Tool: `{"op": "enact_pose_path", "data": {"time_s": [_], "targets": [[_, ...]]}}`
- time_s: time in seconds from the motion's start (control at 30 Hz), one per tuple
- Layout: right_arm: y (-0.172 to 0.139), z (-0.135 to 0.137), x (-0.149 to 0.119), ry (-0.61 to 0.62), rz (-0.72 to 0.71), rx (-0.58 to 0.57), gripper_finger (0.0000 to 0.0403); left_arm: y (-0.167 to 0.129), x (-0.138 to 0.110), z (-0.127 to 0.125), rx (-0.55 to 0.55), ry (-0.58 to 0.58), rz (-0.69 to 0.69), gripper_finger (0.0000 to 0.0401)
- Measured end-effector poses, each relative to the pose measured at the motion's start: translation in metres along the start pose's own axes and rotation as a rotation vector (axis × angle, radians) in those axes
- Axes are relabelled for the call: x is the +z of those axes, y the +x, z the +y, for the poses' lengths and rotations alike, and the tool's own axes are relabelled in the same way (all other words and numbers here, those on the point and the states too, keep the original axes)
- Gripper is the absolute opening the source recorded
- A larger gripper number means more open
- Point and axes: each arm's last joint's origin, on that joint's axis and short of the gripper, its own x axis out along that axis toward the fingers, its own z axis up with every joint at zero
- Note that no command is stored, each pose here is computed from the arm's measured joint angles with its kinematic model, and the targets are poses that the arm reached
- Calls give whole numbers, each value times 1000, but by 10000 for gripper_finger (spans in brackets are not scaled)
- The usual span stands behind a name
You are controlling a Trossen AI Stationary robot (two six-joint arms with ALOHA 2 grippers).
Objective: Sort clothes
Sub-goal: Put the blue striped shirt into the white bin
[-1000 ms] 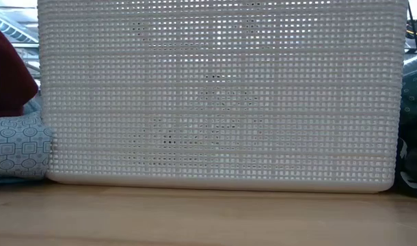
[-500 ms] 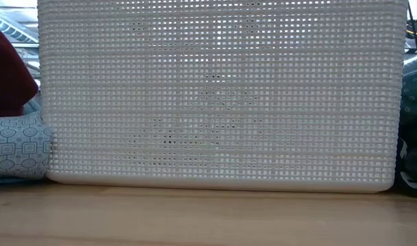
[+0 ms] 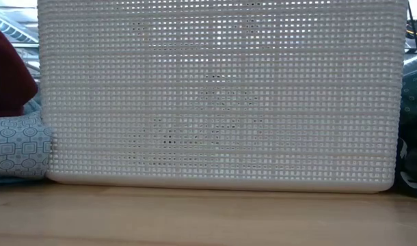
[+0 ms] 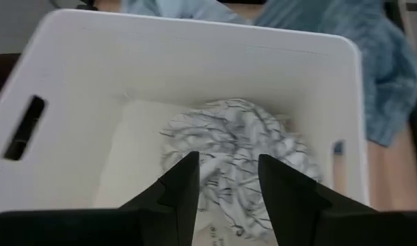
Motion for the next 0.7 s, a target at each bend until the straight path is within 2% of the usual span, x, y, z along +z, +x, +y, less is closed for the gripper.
{"op": "enact_pose_path", "data": {"time_s": [0.2,0.43,0.57,0.7], "targets": [[2,-4,-2,35,26,-130,139,0,0,-6,-2,48,-7,21],[22,-6,-17,76,116,-117,139,0,2,-10,14,142,-35,70],[35,-8,-28,92,174,-128,138,-1,4,-11,13,149,-63,103],[44,-12,-36,101,206,-163,117,-1,10,-11,32,171,-133,124]]}}
